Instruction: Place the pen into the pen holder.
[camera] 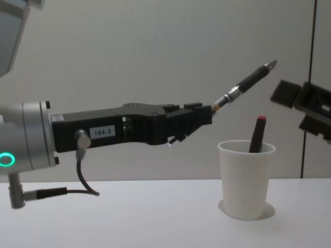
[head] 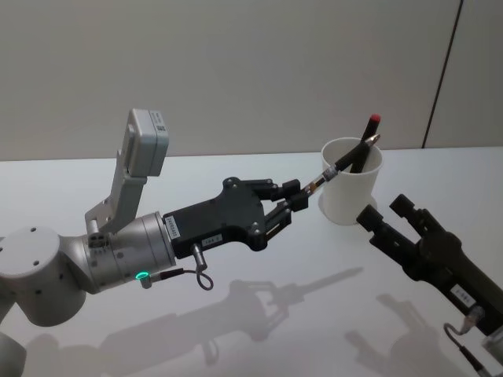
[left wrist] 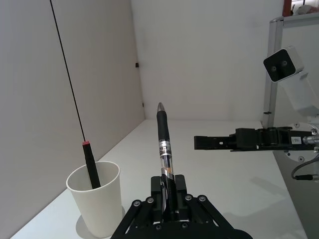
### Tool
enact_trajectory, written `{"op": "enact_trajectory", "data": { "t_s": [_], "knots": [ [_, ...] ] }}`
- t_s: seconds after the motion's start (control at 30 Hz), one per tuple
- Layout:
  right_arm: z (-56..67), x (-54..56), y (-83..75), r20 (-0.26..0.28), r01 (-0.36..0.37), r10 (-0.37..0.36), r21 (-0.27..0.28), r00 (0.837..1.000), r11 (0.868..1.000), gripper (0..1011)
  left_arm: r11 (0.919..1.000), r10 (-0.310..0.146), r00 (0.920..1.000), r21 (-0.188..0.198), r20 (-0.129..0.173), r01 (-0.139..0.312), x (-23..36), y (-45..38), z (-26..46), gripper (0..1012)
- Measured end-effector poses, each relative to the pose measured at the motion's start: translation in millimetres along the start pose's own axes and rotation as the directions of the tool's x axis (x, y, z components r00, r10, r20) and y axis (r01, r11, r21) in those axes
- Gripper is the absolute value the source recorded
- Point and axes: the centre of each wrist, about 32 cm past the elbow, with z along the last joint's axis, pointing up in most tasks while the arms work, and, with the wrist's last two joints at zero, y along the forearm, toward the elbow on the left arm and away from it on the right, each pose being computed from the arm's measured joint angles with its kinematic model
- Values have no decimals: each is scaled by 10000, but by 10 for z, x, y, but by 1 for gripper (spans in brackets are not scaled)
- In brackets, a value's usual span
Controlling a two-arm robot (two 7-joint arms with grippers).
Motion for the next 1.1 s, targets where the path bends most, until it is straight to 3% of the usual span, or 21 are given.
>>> {"op": "enact_trajectory", "data": {
  "t_s": [0.2, 0.5, 1.1],
  "knots": [
    [-59, -46, 55, -655, -79, 107, 439, 9978, 9990, 1001, 10000, 0, 10000, 0, -1, 0, 0, 0, 0, 161],
    [-106, -56, 145, -1122, 172, -60, 994, 9937, 9949, 1001, 10000, 2, 10000, -1, -1, -2, 0, 0, 0, 161],
    [-76, 26, 399, -1192, 282, -107, 1465, 9928, 9888, 1001, 10000, 1, 10000, -1, -1, -1, 0, 0, 0, 161]
  ]
}}
